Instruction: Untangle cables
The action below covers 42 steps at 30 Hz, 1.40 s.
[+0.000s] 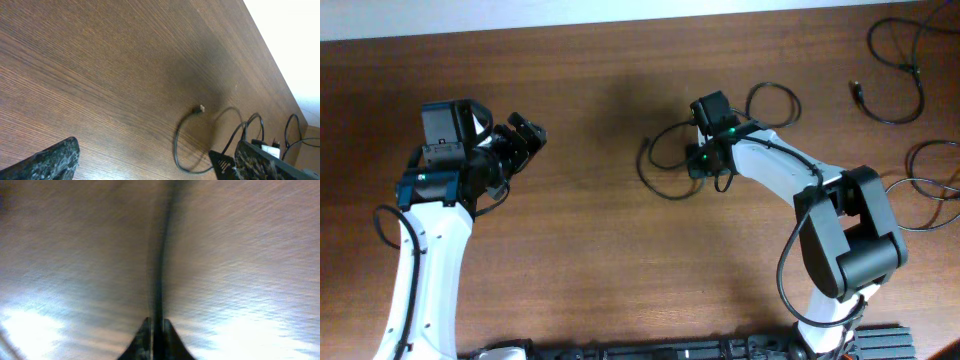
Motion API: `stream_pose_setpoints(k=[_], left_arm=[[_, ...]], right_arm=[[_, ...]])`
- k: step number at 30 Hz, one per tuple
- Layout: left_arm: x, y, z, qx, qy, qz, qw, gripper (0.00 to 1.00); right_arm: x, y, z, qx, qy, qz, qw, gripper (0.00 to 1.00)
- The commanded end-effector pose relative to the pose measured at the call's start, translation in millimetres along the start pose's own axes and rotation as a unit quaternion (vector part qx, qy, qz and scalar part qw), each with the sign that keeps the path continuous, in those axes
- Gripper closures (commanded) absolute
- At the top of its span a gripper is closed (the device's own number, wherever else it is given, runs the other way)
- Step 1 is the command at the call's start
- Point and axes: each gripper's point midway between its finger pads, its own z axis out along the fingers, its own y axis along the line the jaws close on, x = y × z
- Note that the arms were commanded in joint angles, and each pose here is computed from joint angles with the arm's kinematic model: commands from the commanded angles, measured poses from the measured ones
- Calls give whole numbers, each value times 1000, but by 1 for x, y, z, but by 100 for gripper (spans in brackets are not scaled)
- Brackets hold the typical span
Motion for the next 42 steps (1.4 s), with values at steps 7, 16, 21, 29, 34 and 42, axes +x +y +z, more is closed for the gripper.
stream_pose_setpoints(k=[7, 16, 21, 29, 34, 42], left_arm=[[-3, 0, -1, -1, -6, 8, 1000, 1], [-3, 0, -1, -1, -6, 8, 1000, 1], [-3, 0, -1, -1, -6, 8, 1000, 1], [-3, 0, -1, -2, -6, 9, 1000, 1], [-3, 0, -1, -1, -6, 9, 1000, 1], [-3, 0, -1, -2, -6, 8, 1000, 1]], right_arm=[[-155, -88, -58, 94, -257, -82, 958, 96], [-173, -130, -38, 64, -293, -66, 952, 92], [-162, -166, -31, 99, -272, -7, 957, 22], [-134, -146, -194, 77, -308, 50, 947, 1], [-69, -102, -296, 5, -328, 34, 944, 1], [54, -67, -370, -38, -328, 19, 944, 1]])
